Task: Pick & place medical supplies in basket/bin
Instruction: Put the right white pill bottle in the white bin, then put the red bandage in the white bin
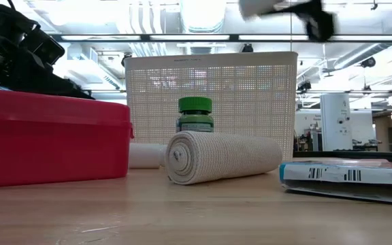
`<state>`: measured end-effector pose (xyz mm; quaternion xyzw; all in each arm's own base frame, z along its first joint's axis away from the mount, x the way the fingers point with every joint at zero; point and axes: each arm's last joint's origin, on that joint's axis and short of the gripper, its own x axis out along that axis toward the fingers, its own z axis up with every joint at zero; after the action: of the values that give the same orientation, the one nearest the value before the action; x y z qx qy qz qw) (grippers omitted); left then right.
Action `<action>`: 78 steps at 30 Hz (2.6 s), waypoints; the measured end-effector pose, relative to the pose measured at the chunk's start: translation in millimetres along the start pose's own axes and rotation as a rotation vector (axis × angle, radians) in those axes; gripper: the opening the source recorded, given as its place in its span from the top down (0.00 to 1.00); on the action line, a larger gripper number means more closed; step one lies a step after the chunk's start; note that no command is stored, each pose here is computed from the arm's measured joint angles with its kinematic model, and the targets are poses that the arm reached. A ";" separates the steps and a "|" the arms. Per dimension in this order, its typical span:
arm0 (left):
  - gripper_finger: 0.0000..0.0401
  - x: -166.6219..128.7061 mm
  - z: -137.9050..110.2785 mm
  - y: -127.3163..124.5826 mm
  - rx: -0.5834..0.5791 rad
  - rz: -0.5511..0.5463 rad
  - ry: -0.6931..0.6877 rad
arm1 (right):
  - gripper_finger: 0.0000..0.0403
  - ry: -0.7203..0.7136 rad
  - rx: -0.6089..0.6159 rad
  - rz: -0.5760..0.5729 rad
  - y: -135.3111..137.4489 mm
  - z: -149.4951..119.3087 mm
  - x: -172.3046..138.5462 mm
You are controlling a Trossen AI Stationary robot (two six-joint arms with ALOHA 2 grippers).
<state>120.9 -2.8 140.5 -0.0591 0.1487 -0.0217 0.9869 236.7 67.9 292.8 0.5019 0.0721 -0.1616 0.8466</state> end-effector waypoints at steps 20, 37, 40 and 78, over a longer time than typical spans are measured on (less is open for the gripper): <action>0.30 0.0 0.0 0.0 0.000 0.000 0.000 | 0.40 0.043 -0.458 -0.684 4.1 177.2 78.2; 0.30 0.0 0.1 0.0 0.000 0.000 0.000 | 0.09 0.098 -0.931 -0.767 64.0 156.9 70.7; 0.30 0.0 0.1 0.0 0.000 0.000 0.000 | 0.09 0.249 -0.800 -0.779 59.0 145.3 54.7; 0.30 0.0 -0.1 0.0 0.000 0.000 0.000 | 0.09 0.618 0.499 -1.059 -57.3 -116.2 -34.2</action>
<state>120.9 -2.8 140.4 -0.0592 0.1488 -0.0217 0.9868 189.5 150.8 198.7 0.6030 0.5091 -0.4163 0.4515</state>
